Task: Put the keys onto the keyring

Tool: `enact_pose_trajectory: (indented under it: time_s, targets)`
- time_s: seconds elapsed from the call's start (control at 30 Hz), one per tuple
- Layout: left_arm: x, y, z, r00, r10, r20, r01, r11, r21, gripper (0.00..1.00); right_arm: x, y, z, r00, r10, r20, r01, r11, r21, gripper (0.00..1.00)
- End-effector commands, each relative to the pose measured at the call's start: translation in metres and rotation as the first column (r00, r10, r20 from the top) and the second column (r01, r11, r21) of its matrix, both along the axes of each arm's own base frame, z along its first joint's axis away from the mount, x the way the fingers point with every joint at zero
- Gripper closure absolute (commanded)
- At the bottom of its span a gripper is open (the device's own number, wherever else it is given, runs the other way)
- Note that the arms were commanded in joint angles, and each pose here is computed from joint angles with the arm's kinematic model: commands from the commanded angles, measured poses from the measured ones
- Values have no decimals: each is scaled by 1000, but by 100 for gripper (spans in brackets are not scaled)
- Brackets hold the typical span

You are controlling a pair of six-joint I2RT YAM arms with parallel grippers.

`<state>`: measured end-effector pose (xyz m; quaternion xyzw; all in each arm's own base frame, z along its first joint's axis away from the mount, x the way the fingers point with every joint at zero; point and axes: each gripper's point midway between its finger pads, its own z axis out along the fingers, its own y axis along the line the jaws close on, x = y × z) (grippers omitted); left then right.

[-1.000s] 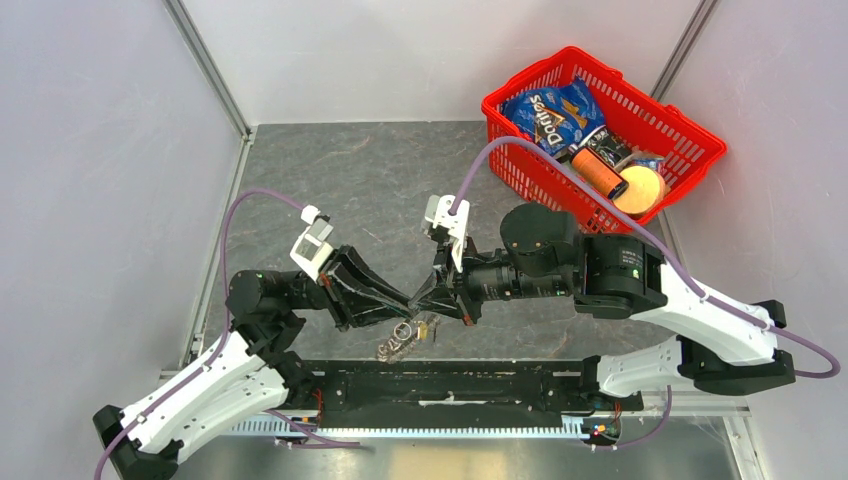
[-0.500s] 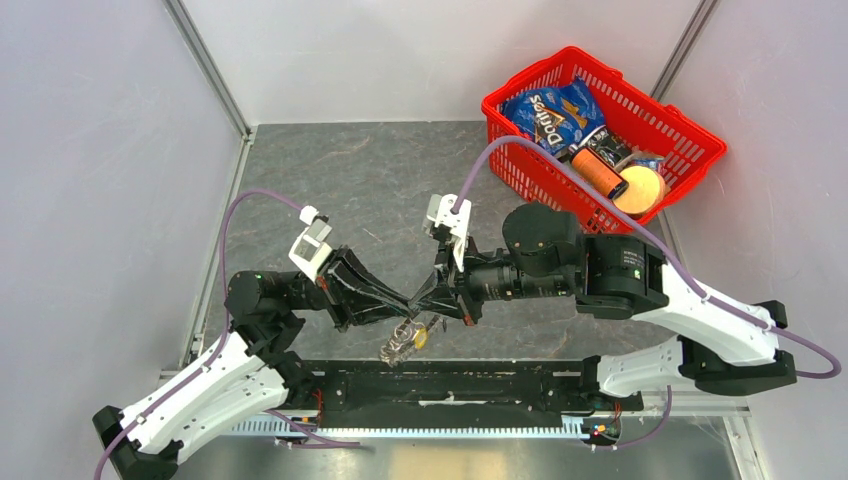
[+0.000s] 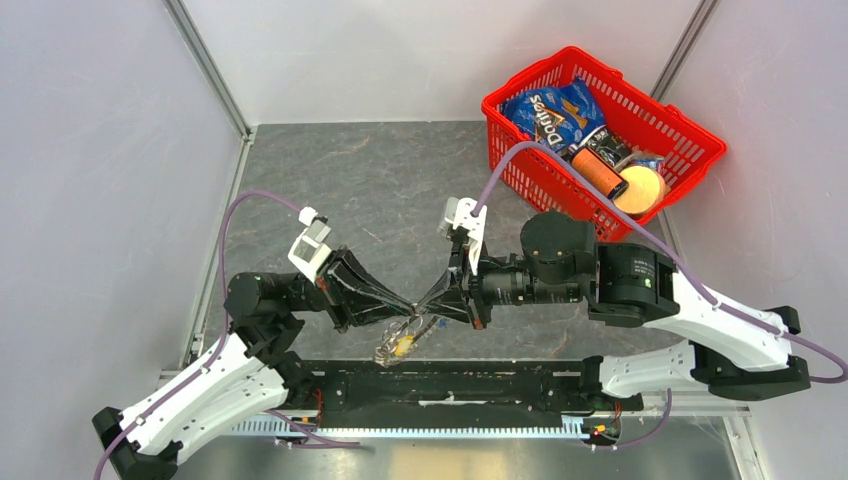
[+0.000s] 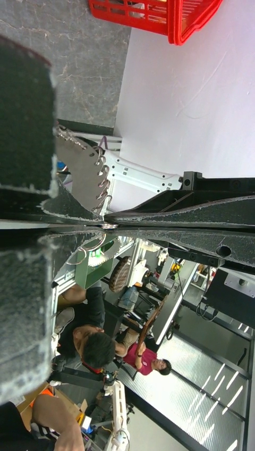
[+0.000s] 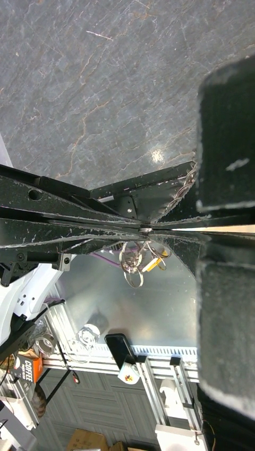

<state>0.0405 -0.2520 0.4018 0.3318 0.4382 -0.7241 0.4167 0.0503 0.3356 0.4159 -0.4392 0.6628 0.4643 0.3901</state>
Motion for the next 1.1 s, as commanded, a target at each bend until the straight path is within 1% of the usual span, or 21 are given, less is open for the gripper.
enact_pose_trajectory:
  time_s: [0.0,0.27,0.73,0.87,1.07]
  targets:
    - [-4,3,2,999,1,35,-1,1000,-1,98,-3,-17,46,999,-13,29,8,986,165,97]
    - [0,-1,0,1000,7,25,-8,1000,13,98,-5,-9,43,1000,7,27,-11,987,158,100]
    - [-1,-8,-2,1000,-15,25,14,1000,25,98,-4,-1,39,999,17,33,-21,989,146,100]
    - [-4,-11,-2,999,-51,19,51,998,32,98,-4,0,39,999,21,35,-26,989,144,100]
    - [-4,-15,-5,998,-67,10,66,997,44,98,-4,1,41,999,23,41,-29,988,151,100]
